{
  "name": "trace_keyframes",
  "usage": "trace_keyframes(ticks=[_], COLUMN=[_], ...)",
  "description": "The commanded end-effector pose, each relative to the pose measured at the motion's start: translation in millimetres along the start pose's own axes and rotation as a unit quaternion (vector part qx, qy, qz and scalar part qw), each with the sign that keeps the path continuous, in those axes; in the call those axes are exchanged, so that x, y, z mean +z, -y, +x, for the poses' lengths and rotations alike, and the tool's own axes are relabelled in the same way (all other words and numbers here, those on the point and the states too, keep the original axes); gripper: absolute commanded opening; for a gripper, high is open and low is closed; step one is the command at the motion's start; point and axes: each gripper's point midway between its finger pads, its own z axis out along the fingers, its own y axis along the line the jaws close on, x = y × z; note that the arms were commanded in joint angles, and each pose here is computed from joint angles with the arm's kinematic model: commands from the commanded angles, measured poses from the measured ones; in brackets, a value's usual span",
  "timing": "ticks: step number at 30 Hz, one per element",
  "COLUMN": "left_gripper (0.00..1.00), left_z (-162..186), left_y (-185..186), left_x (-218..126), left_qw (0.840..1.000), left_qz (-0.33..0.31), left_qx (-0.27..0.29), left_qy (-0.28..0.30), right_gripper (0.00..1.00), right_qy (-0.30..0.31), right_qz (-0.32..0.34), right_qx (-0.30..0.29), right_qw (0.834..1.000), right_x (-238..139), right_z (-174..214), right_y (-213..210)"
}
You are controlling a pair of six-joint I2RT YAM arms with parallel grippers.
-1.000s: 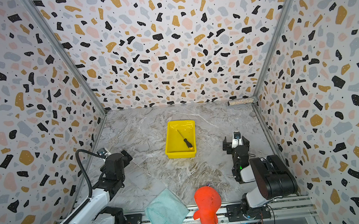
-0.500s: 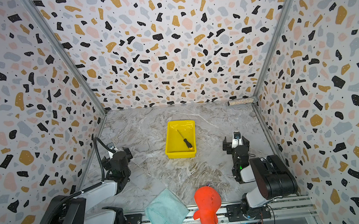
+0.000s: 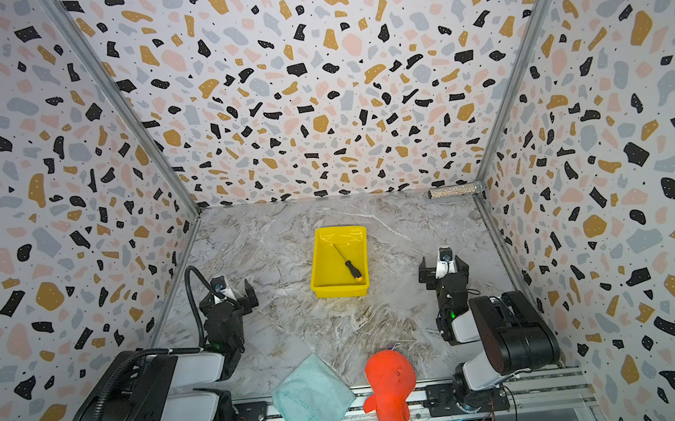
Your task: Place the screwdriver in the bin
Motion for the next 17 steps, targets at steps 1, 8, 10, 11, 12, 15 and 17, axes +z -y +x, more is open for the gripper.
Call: trace_keyframes(ticks=[1, 8, 10, 11, 12, 15, 17], left_gripper=[1.0, 1.0, 1.0, 1.0, 1.0, 1.0, 1.0], left_z=[-24.0, -24.1, -23.8, -23.9, -24.0, -23.9, -23.9], left_y=[2.4, 3.2, 3.1, 3.1, 3.1, 3.2, 3.1], left_x=[0.3, 0.5, 0.4, 0.4, 0.3, 0.4, 0.4], left_qw=[0.999, 0.999, 0.999, 0.999, 0.999, 0.999, 0.999], left_qz=[0.007, 0.009, 0.009, 0.009, 0.009, 0.009, 0.009], left_qx=[-0.014, -0.014, -0.014, -0.014, -0.014, -0.014, -0.014], left_qy=[0.043, 0.043, 0.043, 0.043, 0.043, 0.043, 0.043], right_gripper=[0.99, 0.99, 0.99, 0.99, 0.99, 0.99, 0.99], right_qy=[0.023, 0.022, 0.022, 0.022, 0.021, 0.022, 0.023], right_qz=[0.0, 0.001, 0.0, 0.0, 0.0, -0.001, 0.0], right_qx=[0.013, 0.013, 0.012, 0.013, 0.012, 0.012, 0.012], right_qw=[1.0, 1.0, 1.0, 1.0, 1.0, 1.0, 1.0], right_x=[2.5, 2.7, 3.0, 3.3, 3.6, 3.3, 2.9], right_z=[-14.9, -14.2, -14.4, -14.4, -13.9, -14.5, -15.0], right_y=[0.4, 0.7, 0.4, 0.4, 0.5, 0.1, 0.5])
